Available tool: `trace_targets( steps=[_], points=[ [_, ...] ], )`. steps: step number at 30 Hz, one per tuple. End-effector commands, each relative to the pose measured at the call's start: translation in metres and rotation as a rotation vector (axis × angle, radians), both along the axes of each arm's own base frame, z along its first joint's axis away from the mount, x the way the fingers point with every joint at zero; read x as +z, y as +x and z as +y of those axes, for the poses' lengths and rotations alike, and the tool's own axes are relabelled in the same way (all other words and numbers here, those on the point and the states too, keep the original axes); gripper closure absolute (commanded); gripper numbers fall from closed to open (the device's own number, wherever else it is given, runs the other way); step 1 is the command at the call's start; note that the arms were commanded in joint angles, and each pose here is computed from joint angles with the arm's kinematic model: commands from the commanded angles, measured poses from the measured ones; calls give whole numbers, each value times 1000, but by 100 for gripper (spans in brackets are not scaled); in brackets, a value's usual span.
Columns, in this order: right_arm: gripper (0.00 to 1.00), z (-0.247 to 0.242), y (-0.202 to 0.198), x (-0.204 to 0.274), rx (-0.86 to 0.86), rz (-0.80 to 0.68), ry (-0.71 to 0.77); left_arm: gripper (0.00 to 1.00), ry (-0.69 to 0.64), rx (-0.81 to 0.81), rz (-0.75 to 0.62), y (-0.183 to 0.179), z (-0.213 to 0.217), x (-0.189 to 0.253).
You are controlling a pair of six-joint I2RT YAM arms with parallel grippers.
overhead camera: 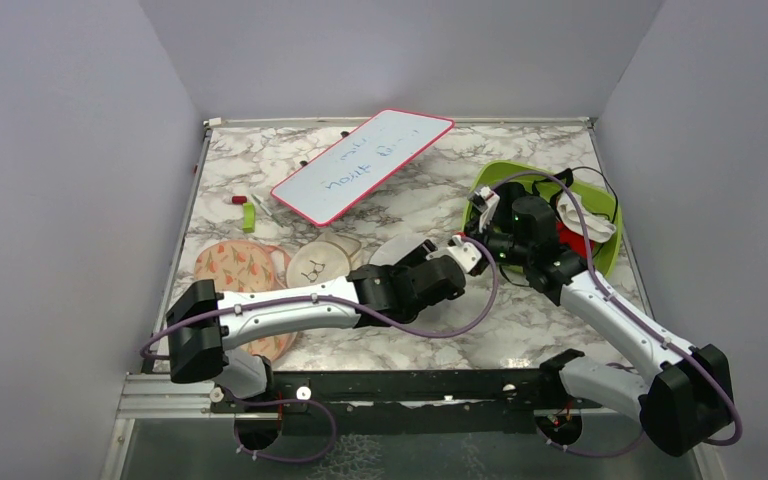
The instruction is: Unzip the laundry bag and remove the bra
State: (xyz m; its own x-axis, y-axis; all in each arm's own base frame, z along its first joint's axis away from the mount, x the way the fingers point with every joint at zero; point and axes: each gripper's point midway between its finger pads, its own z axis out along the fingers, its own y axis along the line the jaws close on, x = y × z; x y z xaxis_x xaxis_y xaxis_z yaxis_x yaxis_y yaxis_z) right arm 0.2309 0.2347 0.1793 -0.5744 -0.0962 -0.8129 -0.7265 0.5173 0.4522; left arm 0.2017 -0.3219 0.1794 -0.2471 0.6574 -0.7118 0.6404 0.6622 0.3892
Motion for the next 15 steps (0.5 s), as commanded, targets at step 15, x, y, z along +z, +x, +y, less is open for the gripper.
trace_targets(
  steps=[15],
  points=[
    [99, -25, 27, -1, -220, -26, -94, 100, 36, -35, -118, 8, 17, 39]
  ],
)
